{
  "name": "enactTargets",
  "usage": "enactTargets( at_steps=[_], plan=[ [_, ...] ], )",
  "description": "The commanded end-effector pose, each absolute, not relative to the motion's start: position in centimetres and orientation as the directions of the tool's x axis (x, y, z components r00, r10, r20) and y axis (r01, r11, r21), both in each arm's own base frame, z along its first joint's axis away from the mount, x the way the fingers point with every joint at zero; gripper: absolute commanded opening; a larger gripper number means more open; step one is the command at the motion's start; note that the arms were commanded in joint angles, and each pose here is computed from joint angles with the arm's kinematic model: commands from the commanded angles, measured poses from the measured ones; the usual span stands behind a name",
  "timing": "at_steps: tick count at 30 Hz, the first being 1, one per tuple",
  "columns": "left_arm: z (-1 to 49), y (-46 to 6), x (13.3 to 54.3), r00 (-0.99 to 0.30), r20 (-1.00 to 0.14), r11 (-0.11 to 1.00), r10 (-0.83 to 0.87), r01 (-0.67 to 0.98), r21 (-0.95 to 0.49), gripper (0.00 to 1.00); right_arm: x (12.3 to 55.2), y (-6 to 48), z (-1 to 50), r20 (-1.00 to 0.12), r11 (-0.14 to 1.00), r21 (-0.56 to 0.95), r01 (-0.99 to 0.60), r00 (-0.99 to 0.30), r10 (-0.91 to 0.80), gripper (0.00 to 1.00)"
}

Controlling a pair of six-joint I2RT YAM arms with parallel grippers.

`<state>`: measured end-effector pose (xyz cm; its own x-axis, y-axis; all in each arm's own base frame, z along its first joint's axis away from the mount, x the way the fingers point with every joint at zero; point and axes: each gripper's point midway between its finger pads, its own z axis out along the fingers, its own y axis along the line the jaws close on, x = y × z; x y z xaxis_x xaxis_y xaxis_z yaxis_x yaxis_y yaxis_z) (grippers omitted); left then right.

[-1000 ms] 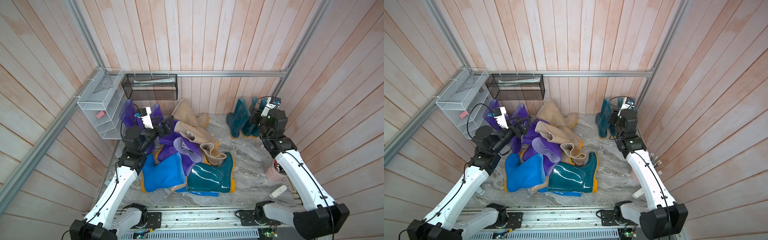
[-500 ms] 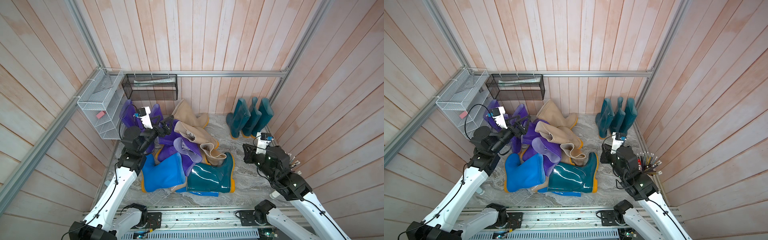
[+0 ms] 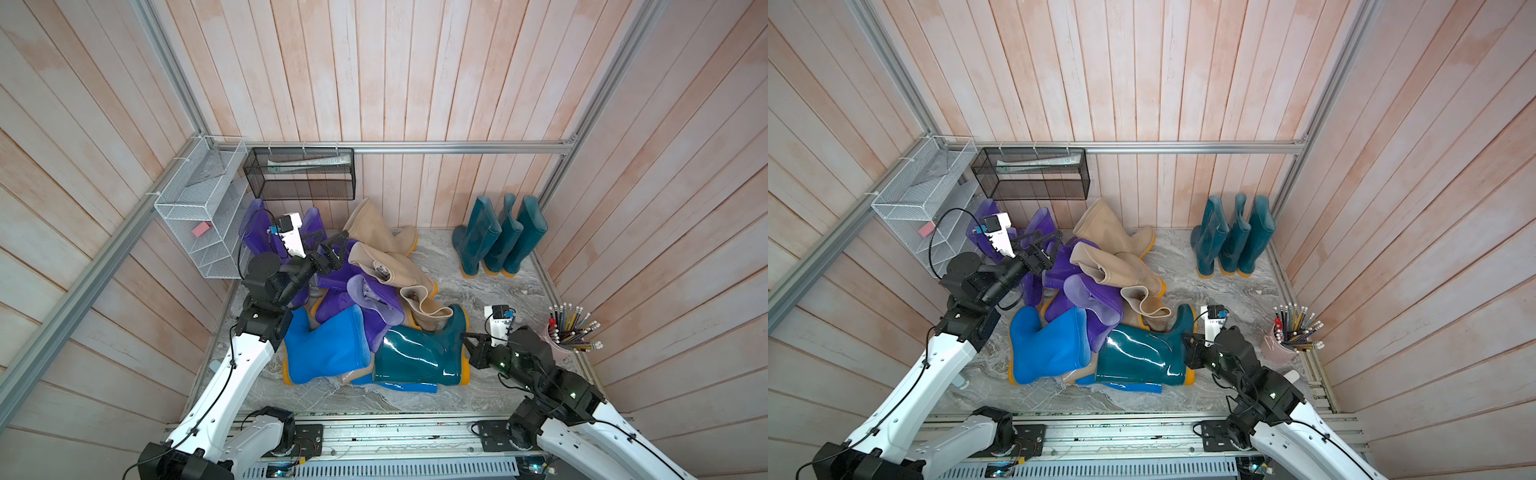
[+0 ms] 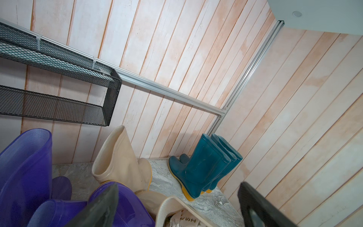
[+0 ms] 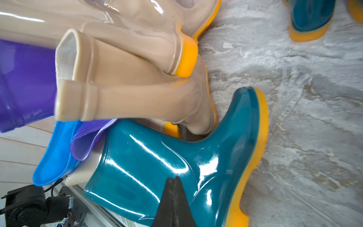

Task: Match and arrange rain boots in pairs
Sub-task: Pick up the rain boot at the center of the board.

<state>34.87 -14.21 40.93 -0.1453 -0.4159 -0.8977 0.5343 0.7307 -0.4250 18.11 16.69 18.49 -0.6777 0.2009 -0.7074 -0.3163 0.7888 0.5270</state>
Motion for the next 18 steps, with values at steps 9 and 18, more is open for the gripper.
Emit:
enactTargets(
  at_steps=[9,18],
  plan=[
    [40.5,-14.4,34.9,-0.15,-0.897,0.721,-0.416,0.547,-0.425,0.97,17.6,22.6,16.1,-0.755,0.851,0.402,-0.337,-0.648,0.1,0.1],
    [40.0,-13.6,35.6,-0.156,-0.893,0.751,-0.423,0.491,-0.441,0.97,16.7,28.5,14.8,-0.773,0.89,0.226,-0.396,-0.629,-0.083,0.5]
  ],
)
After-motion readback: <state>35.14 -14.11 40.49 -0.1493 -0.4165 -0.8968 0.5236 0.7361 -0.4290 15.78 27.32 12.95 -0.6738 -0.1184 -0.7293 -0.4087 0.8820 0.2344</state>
